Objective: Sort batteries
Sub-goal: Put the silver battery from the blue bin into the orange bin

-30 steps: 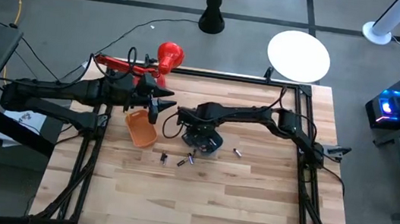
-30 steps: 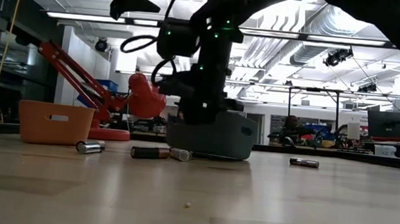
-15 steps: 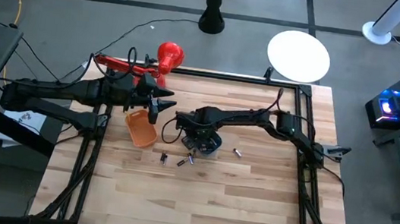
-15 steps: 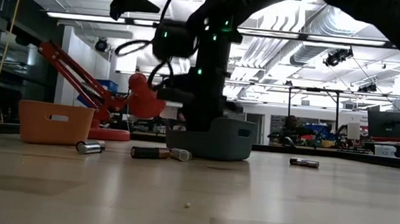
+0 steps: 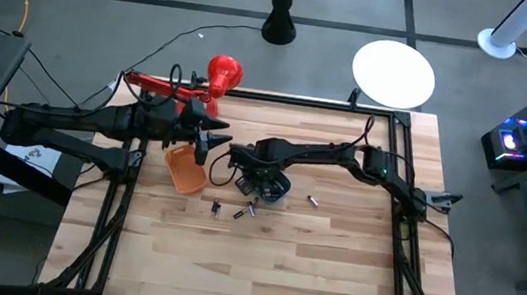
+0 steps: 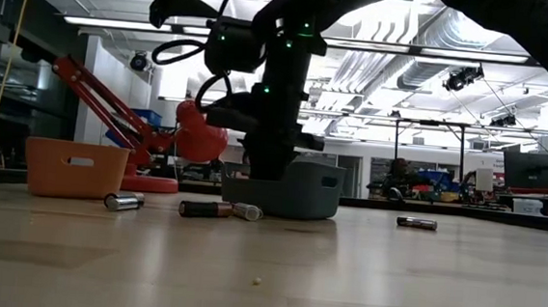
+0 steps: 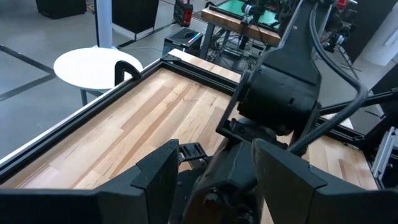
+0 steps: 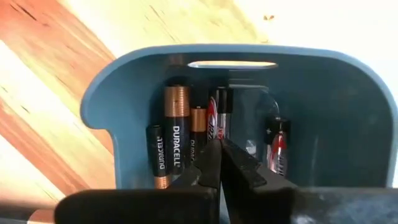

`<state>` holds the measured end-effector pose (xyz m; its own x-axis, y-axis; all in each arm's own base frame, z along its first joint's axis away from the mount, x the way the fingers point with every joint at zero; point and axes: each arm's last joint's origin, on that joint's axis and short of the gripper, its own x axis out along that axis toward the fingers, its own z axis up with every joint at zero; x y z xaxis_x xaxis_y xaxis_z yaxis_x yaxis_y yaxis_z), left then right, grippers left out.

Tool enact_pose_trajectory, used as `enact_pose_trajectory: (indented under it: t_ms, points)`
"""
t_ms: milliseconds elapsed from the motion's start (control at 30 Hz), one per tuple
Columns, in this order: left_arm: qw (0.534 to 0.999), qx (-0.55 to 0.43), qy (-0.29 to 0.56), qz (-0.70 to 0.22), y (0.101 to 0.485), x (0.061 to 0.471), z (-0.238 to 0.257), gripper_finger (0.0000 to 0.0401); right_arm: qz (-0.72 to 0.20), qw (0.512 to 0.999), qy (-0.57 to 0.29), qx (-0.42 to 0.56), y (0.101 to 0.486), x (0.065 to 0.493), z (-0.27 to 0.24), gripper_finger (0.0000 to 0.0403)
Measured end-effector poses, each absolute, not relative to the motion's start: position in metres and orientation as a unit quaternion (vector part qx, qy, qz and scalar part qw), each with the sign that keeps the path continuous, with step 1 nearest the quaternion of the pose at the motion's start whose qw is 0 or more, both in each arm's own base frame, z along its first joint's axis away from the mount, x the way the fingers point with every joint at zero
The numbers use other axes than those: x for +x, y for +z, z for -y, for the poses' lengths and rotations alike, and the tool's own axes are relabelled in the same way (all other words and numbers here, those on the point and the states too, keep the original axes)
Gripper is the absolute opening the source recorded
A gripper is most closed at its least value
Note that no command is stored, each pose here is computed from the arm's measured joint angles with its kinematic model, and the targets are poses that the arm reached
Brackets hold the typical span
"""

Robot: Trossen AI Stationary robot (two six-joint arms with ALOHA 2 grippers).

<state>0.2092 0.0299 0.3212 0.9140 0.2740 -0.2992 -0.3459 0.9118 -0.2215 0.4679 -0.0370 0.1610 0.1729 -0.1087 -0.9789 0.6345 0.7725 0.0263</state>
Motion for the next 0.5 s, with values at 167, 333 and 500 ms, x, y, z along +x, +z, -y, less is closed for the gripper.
enact_pose_trajectory:
  t_ms: [167, 333, 500]
  points:
    - [0.969, -0.136, 0.157, -0.133, 0.3211, 0.2093, -0.0287, 0.0193, -0.578, 0.743, -0.252, 0.224, 0.1618, 0.4710, 0.0369, 0.0014]
    - [0.969, -0.136, 0.157, -0.133, 0.3210, 0.2093, -0.0287, 0.0193, -0.573, 0.747, -0.247, 0.227, 0.1612, 0.4728, 0.0361, 0.0060]
    - [0.969, -0.136, 0.157, -0.134, 0.3209, 0.2093, -0.0287, 0.0193, -0.576, 0.748, -0.247, 0.221, 0.1608, 0.4725, 0.0337, 0.0118]
